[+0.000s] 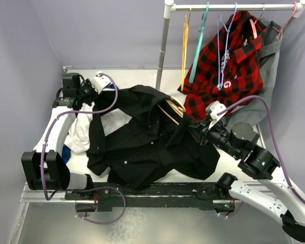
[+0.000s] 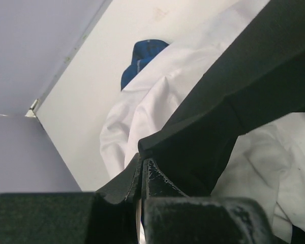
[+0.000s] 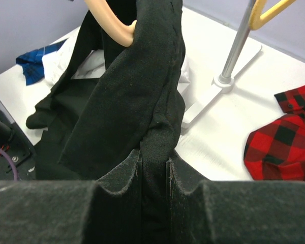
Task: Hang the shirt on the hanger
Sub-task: Hang the shirt on the hanger.
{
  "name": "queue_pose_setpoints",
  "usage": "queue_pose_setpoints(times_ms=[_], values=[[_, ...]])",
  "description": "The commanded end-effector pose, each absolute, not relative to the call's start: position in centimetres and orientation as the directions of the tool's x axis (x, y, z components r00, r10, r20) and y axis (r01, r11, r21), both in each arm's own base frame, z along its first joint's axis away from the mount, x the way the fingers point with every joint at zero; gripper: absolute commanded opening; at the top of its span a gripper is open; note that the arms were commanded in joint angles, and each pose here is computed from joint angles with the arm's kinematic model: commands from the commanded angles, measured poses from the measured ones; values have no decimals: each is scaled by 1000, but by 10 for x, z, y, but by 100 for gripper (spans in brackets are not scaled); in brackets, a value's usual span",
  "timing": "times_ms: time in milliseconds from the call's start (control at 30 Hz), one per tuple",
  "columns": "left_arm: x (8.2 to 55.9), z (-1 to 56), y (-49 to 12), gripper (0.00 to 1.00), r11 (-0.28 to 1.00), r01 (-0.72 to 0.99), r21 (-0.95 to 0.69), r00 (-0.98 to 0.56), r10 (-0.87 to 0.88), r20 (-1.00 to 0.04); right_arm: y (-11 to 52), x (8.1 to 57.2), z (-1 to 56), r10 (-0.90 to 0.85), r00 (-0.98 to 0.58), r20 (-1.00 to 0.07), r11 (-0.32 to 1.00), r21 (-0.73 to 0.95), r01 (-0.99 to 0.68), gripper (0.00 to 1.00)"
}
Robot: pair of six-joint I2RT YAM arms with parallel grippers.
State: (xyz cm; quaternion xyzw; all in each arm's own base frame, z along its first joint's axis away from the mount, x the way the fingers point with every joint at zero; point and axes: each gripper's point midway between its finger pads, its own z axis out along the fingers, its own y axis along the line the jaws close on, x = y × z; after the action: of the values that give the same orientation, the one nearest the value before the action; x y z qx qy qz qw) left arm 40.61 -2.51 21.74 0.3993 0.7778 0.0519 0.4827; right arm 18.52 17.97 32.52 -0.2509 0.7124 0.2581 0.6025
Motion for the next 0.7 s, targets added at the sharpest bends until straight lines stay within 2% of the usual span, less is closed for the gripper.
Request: queue_pose_setpoints(times_ms=[0,333,467,500,567,600,633,667], values=[[412,222,-26,0,640,617,458,-180,681,-709,189,179,342,-42,-104,-994,687,47,-725,0],[451,188,37,0,732,537,420,-344,645,-683,184,160,367,14,-11,-1000,639,17,-769,0],[452,179,41,0,734,574,363,-367,627,-687,182,159,373,22,3,-1000,643,12,-766,0],[449,182,33,9,726,595,345,-348,620,-703,183,159,373,21,2,-1000,638,12,-770,0],[441,189,21,59,713,629,311,-325,604,-727,187,160,372,18,-2,-1000,627,13,-779,0],[434,197,13,93,699,653,291,-305,594,-744,190,161,370,15,-7,-1000,623,15,-782,0],[427,209,0,100,677,687,265,-265,572,-776,193,162,369,13,-11,-1000,619,17,-785,0],[419,223,-11,99,653,714,253,-227,558,-799,196,163,367,8,-16,-1000,613,17,-790,0]])
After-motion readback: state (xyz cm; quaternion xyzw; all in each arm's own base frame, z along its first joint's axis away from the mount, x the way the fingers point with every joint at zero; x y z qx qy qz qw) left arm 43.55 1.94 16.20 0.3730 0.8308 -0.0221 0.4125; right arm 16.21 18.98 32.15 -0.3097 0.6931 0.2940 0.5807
